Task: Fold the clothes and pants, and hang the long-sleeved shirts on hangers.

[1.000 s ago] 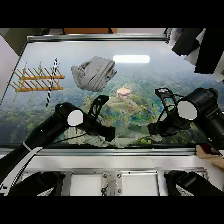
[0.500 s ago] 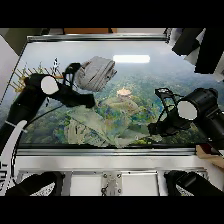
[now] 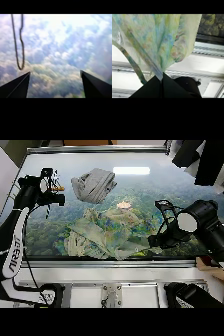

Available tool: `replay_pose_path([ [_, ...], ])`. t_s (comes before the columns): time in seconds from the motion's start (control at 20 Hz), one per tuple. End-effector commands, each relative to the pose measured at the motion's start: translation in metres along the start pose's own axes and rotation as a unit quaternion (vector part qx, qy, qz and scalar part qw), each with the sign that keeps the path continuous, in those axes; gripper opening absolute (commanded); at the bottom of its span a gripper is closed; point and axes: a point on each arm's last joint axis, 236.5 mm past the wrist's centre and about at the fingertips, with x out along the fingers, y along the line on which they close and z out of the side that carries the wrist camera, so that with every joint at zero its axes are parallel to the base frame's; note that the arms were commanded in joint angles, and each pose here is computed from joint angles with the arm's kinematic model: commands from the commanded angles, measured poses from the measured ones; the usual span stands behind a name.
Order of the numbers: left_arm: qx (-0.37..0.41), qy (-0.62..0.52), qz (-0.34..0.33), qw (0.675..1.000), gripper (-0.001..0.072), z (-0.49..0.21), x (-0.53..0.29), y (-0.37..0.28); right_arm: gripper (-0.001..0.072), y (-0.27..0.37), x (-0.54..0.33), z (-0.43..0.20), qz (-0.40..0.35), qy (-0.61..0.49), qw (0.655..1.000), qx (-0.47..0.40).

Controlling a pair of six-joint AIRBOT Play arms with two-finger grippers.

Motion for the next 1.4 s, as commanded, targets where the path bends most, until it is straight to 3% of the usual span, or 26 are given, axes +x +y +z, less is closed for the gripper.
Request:
replay_pose_path([
  [0.0,-0.003,0.018,0.041,0.999,0.0707,0.013,0.047,0.033,0.0009,0.0,0.0,0.0,0.0,0.0,1.0,0.0],
  [0.15,-0.013,0.038,0.047,0.998,0.0707,0.016,0.08,0.043,0.001,0.0,0.0,0.0,0.0,0.0,1.0,0.0],
  [0.35,0.013,0.055,0.106,0.993,0.0707,0.019,0.106,0.071,0.001,0.0,0.0,0.0,0.0,0.0,1.0,0.0],
  [0.9,0.008,0.097,0.1,0.99,0.0701,-0.023,0.153,0.068,0.0009,0.0,0.0,0.0,0.0,0.0,1.0,0.0],
  [1.05,0.009,0.092,0.099,0.991,0.0365,-0.02,0.153,0.067,0.0009,0.0,0.0,0.0,0.0,0.0,1.0,0.0],
  [1.2,0.008,0.096,0.099,0.99,0.0105,-0.022,0.152,0.067,0.0009,0.0,0.0,0.0,0.0,0.0,1.0,0.0],
  [1.25,0.008,0.098,0.1,0.99,0.0051,-0.023,0.152,0.067,0.0009,0.0,0.0,0.0,0.0,0.0,1.0,0.0],
  [1.35,0.008,0.101,0.1,0.99,0.0014,-0.024,0.151,0.068,0.0009,0.0,0.0,0.0,0.0,0.0,1.0,0.0],
])
